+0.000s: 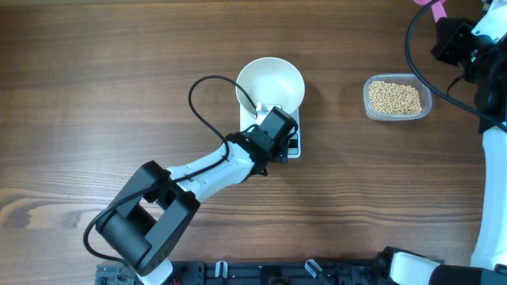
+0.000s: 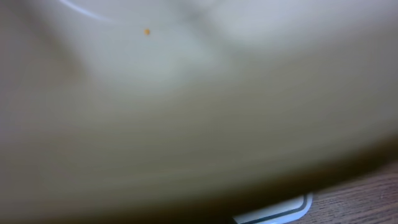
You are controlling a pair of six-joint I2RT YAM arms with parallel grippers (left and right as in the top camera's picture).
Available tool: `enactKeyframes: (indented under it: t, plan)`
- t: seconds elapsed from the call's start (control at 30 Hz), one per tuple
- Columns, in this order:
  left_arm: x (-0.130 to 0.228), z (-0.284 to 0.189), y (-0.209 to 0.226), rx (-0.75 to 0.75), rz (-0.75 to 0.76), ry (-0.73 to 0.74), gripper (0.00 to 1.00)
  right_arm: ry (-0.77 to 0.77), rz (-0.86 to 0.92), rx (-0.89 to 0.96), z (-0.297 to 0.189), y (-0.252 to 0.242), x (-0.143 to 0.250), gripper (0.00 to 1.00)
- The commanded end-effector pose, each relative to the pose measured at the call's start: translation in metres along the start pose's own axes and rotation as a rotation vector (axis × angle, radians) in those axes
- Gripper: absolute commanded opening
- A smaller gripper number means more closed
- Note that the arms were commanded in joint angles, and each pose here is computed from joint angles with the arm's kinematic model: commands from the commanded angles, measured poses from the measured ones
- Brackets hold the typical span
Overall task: Scoop item into bowl and weigh 150g on scale
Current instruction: 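Lift the left gripper off the button panel and withdraw left, then move the pink scoop with the right gripper over the soybean tub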
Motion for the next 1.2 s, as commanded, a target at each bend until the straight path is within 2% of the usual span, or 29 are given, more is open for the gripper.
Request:
enactKeyframes:
  t: [0.0, 0.2, 0.27, 0.3, 0.33, 0.37, 0.43, 0.47, 0.6, 0.63, 0.67, 0.9, 1.17]
  plan:
    - [-0.010, -0.023, 0.000, 0.011, 0.002, -0.066, 0.04, 0.003, -0.012, -0.008, 0.000, 0.001, 0.000, 0.04]
    - [-0.042, -0.089, -0.004, 0.080, -0.023, -0.257, 0.05, 0.011, -0.009, -0.004, 0.000, 0.000, 0.001, 0.04]
    - [-0.050, -0.114, 0.001, 0.093, -0.040, -0.320, 0.08, 0.019, -0.007, -0.001, 0.000, -0.001, 0.003, 0.04]
    - [-0.053, -0.128, 0.008, 0.083, -0.056, -0.353, 0.15, 0.022, -0.006, 0.001, 0.000, -0.001, 0.003, 0.04]
    - [-0.055, -0.136, 0.014, 0.065, -0.068, -0.373, 0.16, 0.025, -0.011, 0.002, 0.000, -0.001, 0.004, 0.04]
    - [-0.056, -0.147, 0.024, 0.029, -0.089, -0.396, 0.18, 0.030, -0.017, 0.005, 0.000, -0.002, 0.005, 0.04]
    - [-0.056, -0.165, 0.048, -0.064, -0.135, -0.429, 0.29, 0.037, -0.014, 0.008, 0.000, -0.002, 0.006, 0.04]
    - [-0.053, -0.175, 0.065, -0.135, -0.168, -0.440, 0.43, 0.040, -0.012, 0.009, 0.000, -0.002, 0.007, 0.04]
    - [-0.036, -0.206, 0.123, -0.360, -0.284, -0.436, 0.46, 0.039, -0.013, 0.009, 0.000, -0.002, 0.006, 0.04]
    - [-0.031, -0.211, 0.136, -0.410, -0.312, -0.426, 0.62, 0.039, -0.013, 0.009, 0.000, -0.002, 0.007, 0.04]
    - [-0.026, -0.216, 0.147, -0.452, -0.339, -0.416, 0.99, 0.039, -0.013, 0.009, 0.000, -0.003, 0.007, 0.04]
    - [-0.008, -0.226, 0.199, -0.595, -0.481, -0.362, 1.00, 0.045, -0.007, 0.012, 0.000, -0.003, 0.008, 0.04]
    - [-0.006, -0.228, 0.206, -0.612, -0.502, -0.361, 1.00, 0.049, 0.047, 0.015, 0.000, -0.003, 0.008, 0.04]
Point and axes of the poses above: each gripper's point midway between its finger pads, its own z axis out along the fingers, its own y axis along the line the jaws close on, x = y × z, the point moved 7 cm from there along -z, back along the fingers, and after that the axes turned 14 degrees about z, right-handed, at the moved point
